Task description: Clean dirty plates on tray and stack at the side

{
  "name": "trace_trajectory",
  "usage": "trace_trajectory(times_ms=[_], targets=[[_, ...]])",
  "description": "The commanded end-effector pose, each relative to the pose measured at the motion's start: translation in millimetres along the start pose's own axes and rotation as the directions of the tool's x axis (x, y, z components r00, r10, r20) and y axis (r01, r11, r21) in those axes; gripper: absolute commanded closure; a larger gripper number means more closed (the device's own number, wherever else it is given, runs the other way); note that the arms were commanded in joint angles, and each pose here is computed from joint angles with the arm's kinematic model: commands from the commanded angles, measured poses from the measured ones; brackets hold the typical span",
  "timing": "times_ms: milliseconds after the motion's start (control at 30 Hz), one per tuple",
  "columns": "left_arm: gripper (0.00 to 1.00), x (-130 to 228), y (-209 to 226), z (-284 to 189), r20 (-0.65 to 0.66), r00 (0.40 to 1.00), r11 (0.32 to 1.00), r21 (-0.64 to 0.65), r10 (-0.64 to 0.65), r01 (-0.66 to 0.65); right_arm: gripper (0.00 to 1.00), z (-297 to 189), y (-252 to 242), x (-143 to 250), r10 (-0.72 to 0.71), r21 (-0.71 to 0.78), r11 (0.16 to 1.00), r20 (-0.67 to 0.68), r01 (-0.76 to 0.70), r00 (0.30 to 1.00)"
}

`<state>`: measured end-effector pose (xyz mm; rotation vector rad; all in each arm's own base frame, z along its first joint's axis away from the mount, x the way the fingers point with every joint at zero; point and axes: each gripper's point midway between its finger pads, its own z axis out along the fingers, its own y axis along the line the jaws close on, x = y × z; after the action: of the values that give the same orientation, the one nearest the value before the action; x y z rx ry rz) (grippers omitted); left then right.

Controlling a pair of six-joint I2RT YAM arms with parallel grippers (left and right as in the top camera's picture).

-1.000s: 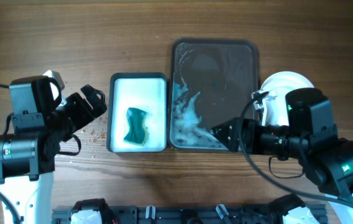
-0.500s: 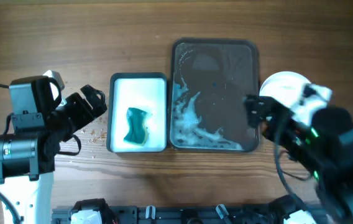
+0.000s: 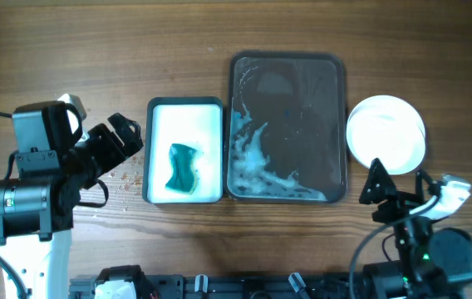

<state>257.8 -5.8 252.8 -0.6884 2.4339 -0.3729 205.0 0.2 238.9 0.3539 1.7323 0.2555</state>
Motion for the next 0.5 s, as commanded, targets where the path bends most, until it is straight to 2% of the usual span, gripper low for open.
trace_trajectory(times_ms=[0, 200, 233, 400, 467], targets=[[0.0, -4.7, 1.5, -2.3, 0.019, 1.0, 1.0, -0.009, 0.001, -0.001, 0.0, 20.2, -19.9, 33.9, 0.067, 0.031, 0.997, 0.039, -0.068, 0.997], [0.0, -4.7, 1.5, -2.3, 0.019, 1.0, 1.0, -0.009, 0.001, -0.001, 0.0, 47.4, -29.9, 58.0, 0.3, -0.004, 0.954, 0.103, -0.301, 0.948], [0.0, -4.7, 1.5, -2.3, 0.019, 1.0, 1.0, -0.009, 0.001, -0.001, 0.0, 47.5, -26.4, 51.0, 0.33, -0.036, 0.944, 0.13, -0.328, 0.935], [0.0, -4.7, 1.5, -2.3, 0.019, 1.0, 1.0, -0.009, 0.001, -0.001, 0.0, 50.7, -22.8, 42.3, 0.504, -0.136, 0.863, 0.185, -0.486, 0.844], [0.0, -4.7, 1.5, -2.3, 0.019, 1.0, 1.0, -0.009, 0.001, -0.001, 0.0, 50.7, -22.8, 42.7, 0.587, -0.151, 0.81, 0.168, -0.567, 0.792]])
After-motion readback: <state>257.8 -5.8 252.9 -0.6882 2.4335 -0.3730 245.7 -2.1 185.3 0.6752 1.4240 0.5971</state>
